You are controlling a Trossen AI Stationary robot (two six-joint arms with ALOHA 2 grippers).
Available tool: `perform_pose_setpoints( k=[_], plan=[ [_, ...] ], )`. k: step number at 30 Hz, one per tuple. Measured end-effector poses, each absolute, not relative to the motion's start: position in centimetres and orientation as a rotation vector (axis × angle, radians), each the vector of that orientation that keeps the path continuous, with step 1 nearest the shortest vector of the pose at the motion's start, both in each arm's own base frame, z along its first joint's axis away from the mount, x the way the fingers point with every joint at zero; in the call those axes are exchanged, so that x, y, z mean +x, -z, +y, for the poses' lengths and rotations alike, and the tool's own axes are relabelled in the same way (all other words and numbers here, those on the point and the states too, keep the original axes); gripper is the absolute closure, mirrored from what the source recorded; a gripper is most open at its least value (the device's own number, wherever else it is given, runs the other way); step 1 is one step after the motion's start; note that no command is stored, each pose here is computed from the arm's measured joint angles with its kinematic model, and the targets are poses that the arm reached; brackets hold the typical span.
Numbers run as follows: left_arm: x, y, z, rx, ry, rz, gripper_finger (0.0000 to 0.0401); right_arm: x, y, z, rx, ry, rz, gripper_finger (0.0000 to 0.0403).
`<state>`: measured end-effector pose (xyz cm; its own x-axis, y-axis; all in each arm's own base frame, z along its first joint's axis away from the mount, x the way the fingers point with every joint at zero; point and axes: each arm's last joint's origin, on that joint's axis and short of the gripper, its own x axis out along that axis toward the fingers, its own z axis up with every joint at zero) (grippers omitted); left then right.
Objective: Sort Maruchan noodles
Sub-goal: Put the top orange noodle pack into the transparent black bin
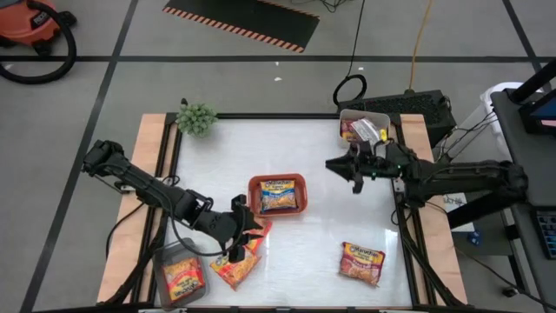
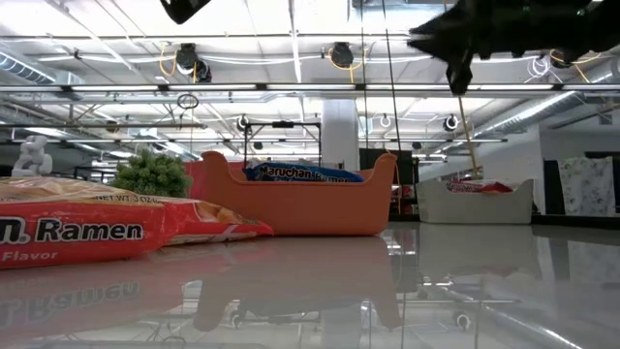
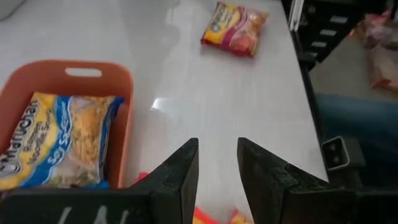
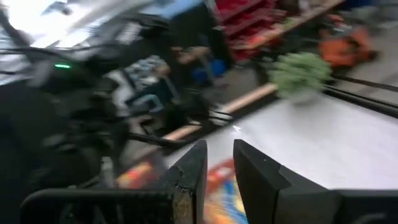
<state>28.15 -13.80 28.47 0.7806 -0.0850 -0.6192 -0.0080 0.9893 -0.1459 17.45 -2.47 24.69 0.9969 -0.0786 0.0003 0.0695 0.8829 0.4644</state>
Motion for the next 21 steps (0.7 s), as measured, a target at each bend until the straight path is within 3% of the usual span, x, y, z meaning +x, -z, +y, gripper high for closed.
perform_pose_setpoints(
  k=[8, 21],
  plan=[
    [26.8, -27.7, -14.6, -0.214, -0.054, 0.763, 0.0286, 18.6, -24.6, -0.3, 0.449, 0.004, -0.043, 0.0328],
    [23.8, -25.4, -18.1, -0.347, -0.188, 0.913, 0.0286, 19.7, -23.0, 1.9, 0.405, -0.108, 0.083, 0.0328]
  ],
)
